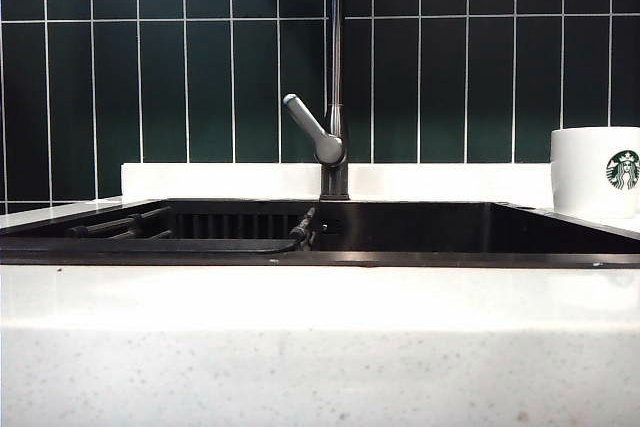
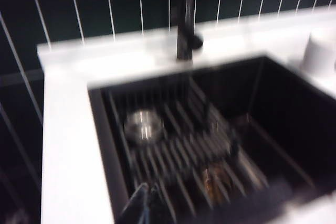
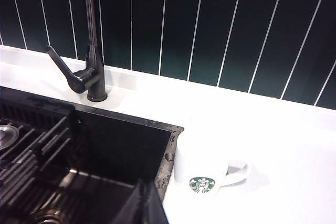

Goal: Pick up the mug next to the sink, go to the faucet to get some water, pour the water into the sink, and finally put the mug back to its place.

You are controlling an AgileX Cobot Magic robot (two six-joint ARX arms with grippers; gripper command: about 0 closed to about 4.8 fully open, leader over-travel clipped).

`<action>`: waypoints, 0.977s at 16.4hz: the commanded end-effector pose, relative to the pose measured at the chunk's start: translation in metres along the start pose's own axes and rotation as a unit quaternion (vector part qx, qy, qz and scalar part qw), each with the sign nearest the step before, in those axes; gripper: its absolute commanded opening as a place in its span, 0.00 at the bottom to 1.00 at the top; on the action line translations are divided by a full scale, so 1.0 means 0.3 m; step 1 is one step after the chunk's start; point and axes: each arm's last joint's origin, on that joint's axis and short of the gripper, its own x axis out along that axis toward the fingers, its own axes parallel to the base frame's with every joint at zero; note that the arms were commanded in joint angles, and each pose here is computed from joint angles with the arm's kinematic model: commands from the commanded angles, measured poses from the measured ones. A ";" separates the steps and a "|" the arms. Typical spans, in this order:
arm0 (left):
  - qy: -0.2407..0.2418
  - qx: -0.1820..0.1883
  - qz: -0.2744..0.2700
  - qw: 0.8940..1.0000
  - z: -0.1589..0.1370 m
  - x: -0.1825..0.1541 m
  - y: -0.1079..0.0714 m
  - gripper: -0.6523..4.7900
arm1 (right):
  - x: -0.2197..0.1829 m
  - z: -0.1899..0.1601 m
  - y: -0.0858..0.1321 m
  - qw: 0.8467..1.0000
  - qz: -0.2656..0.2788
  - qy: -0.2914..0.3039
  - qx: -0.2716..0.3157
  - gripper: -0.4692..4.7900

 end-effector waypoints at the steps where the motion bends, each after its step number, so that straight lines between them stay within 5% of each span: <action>1: -0.068 0.010 0.015 0.998 0.000 0.055 0.012 0.11 | -0.006 -0.060 0.007 0.999 -0.009 -0.038 -0.006 0.08; 6: -0.074 0.010 0.028 0.997 -0.092 0.150 0.027 0.11 | 0.002 -0.194 0.022 1.000 -0.007 -0.023 0.000 0.08; 10: -0.070 -0.014 0.069 0.995 -0.182 0.215 0.043 0.11 | 0.044 -0.301 0.024 0.997 -0.035 0.023 0.064 0.08; 13: -0.105 -0.012 0.096 0.990 -0.234 0.253 0.052 0.11 | 0.080 -0.364 0.026 0.998 -0.047 0.005 0.048 0.08; 16: -0.081 -0.015 0.096 0.992 -0.326 0.291 0.054 0.11 | 0.109 -0.436 0.027 0.996 -0.071 -0.005 0.047 0.08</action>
